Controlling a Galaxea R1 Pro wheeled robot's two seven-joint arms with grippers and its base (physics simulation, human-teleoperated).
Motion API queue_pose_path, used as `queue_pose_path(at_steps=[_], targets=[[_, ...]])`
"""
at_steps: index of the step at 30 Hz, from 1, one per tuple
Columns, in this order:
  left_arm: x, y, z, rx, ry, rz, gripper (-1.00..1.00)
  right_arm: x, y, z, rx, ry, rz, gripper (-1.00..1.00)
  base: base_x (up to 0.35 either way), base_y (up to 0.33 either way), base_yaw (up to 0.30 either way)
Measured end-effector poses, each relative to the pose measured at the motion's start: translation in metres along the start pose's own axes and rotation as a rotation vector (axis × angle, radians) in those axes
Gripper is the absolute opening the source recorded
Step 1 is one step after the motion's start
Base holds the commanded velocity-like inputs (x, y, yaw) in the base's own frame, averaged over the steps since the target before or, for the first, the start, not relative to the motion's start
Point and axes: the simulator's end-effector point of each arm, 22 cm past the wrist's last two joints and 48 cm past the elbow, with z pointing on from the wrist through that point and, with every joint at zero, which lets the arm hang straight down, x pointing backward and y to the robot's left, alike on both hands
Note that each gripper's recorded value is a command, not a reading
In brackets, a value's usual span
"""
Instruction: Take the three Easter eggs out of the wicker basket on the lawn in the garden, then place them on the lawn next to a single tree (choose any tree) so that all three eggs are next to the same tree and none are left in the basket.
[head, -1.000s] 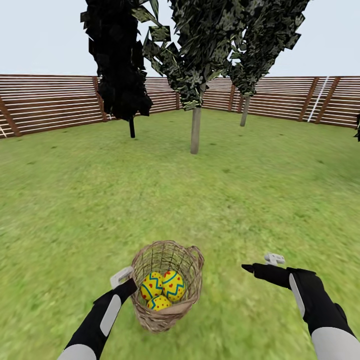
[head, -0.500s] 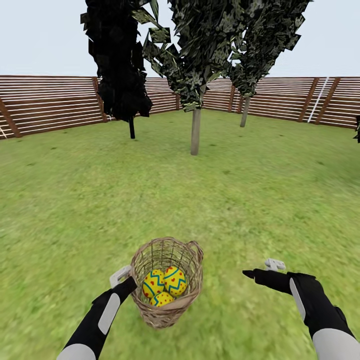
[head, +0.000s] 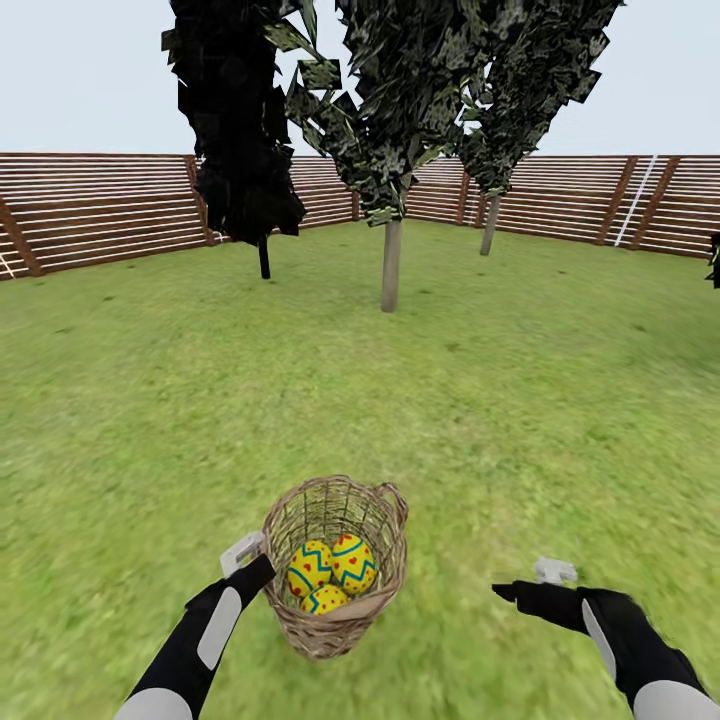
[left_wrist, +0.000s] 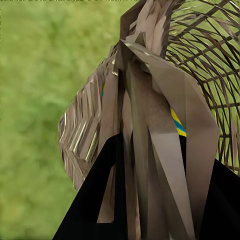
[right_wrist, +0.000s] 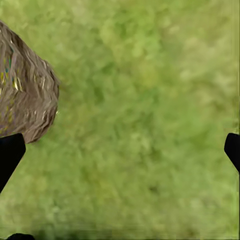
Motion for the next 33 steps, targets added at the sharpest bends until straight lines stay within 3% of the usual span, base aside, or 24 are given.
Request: queue_pose_path(at_steps=[1, 4, 7, 13, 16, 20, 33], targets=[[-0.001, -0.001, -0.001, 0.000, 0.001, 0.000, -1.00, 0.030, -0.004, 0.009, 0.013, 0.041, -0.019, 1.00, 0.000, 0.000, 0.000], [-0.003, -0.003, -0.005, 0.001, 0.000, -0.001, -1.00, 0.059, -0.007, 0.016, 0.018, 0.053, -0.050, 1.00, 0.000, 0.000, 0.000], [-0.004, -0.005, -0.009, 0.001, 0.002, -0.001, -1.00, 0.098, -0.022, 0.013, 0.041, 0.103, -0.070, 1.00, 0.000, 0.000, 0.000], [-0.008, -0.009, -0.016, 0.002, 0.003, -0.001, -1.00, 0.153, -0.035, 0.006, 0.092, 0.102, -0.111, 1.00, 0.000, 0.000, 0.000], [-0.010, -0.010, -0.020, 0.002, 0.003, -0.002, -1.00, 0.179, -0.036, 0.000, 0.114, 0.144, -0.169, 1.00, 0.000, 0.000, 0.000], [-0.013, -0.012, -0.024, 0.001, 0.003, -0.002, -1.00, 0.186, -0.035, -0.007, 0.110, 0.168, -0.207, 1.00, 0.000, 0.000, 0.000], [-0.022, -0.018, -0.040, 0.000, 0.000, -0.001, -1.00, 0.198, -0.020, -0.022, 0.094, 0.195, -0.203, 1.00, 0.000, 0.000, 0.000]])
